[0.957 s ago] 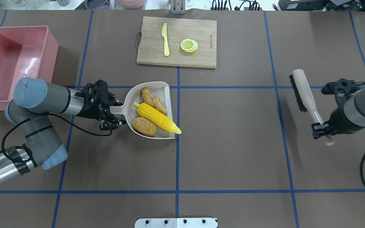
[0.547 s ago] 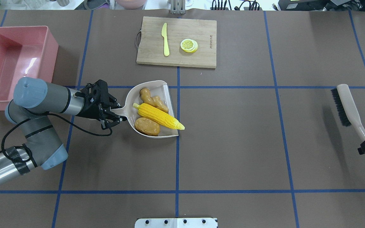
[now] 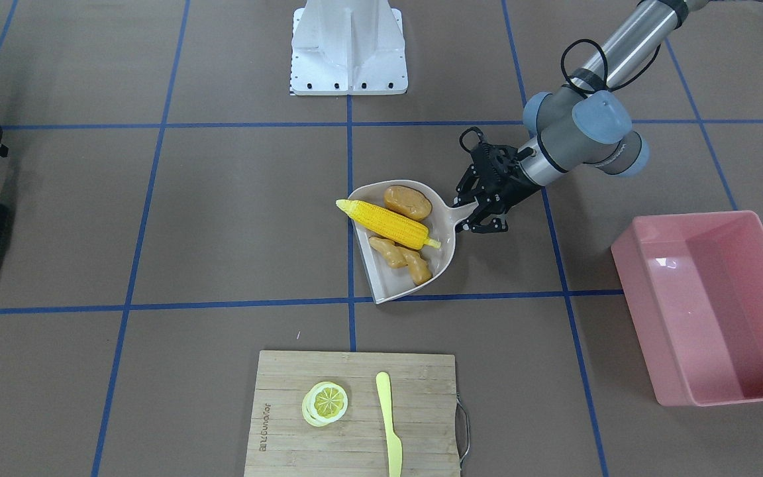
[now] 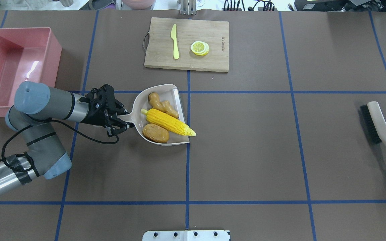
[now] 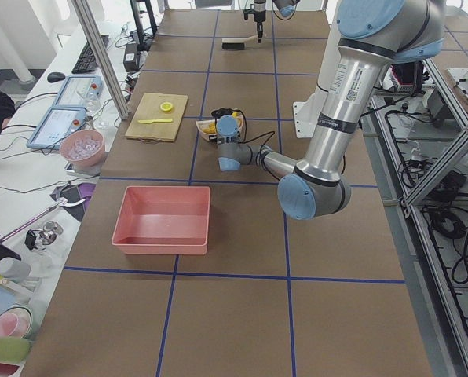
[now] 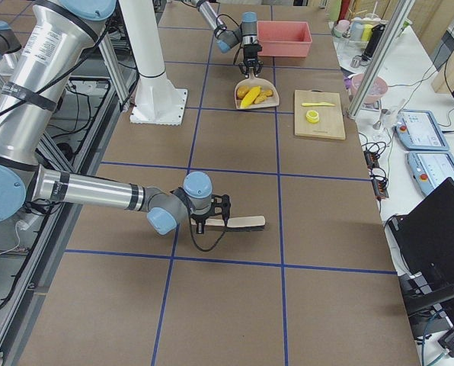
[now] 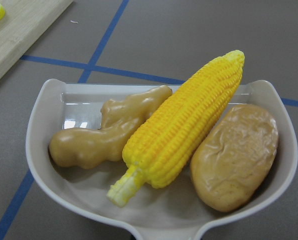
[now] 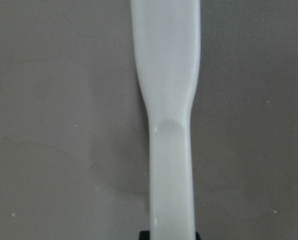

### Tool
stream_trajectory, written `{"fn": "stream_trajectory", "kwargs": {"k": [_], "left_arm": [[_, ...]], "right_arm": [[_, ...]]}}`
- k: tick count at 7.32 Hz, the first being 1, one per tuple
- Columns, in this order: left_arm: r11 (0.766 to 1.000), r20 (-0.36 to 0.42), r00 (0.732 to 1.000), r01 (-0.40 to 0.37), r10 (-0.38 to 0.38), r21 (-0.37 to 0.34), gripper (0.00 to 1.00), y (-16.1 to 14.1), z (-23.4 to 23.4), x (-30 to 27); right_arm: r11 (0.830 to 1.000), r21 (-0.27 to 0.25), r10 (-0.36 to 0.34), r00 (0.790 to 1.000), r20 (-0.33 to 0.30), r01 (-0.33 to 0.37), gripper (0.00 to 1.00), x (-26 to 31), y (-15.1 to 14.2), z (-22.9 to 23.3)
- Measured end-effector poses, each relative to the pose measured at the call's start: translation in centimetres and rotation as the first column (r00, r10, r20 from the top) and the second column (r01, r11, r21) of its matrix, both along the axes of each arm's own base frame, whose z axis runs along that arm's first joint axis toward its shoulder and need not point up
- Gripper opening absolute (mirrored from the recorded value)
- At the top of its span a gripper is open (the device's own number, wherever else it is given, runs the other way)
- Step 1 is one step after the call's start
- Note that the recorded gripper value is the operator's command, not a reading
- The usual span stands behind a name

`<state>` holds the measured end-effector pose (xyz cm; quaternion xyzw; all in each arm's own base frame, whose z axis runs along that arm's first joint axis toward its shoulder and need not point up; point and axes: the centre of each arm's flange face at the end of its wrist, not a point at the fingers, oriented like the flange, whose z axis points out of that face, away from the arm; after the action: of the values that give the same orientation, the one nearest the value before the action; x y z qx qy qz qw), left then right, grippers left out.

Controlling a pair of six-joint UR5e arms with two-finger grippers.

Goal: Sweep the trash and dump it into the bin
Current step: 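Return the brush to its spot with the right gripper and release it, then lift the loaded dustpan with the left gripper over the pink bin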

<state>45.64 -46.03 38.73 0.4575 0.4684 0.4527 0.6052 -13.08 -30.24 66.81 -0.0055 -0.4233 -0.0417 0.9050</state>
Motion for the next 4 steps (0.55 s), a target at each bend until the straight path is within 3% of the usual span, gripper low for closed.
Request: {"fn": "stream_trajectory", "kwargs": {"k": [1, 2, 3, 4], "left_arm": [[1.0, -0.003, 1.0, 0.001, -0.001, 0.002, 0.13, 0.0, -0.1, -0.1], [1.0, -0.012, 1.0, 0.004, -0.004, 0.008, 0.07, 0.0, -0.5, -0.3], [1.0, -0.025, 1.0, 0.009, -0.008, 0.018, 0.0, 0.0, -0.9, -0.7], [0.999, -0.037, 0.999, 0.016, -0.015, 0.029, 0.0, -0.1, -1.4, -1.3]], "right_arm": [[1.0, -0.009, -0.003, 1.0, 0.009, 0.003, 0.19, 0.1, 0.1, 0.3], [1.0, -0.017, -0.004, 1.0, 0.016, 0.005, 0.73, 0.2, 0.1, 0.4], [1.0, -0.023, -0.002, 1.0, 0.021, 0.003, 1.0, 0.4, 0.1, 0.3], [1.0, -0.027, 0.005, 1.0, 0.024, -0.004, 1.0, 0.7, 0.0, 0.3]]}}
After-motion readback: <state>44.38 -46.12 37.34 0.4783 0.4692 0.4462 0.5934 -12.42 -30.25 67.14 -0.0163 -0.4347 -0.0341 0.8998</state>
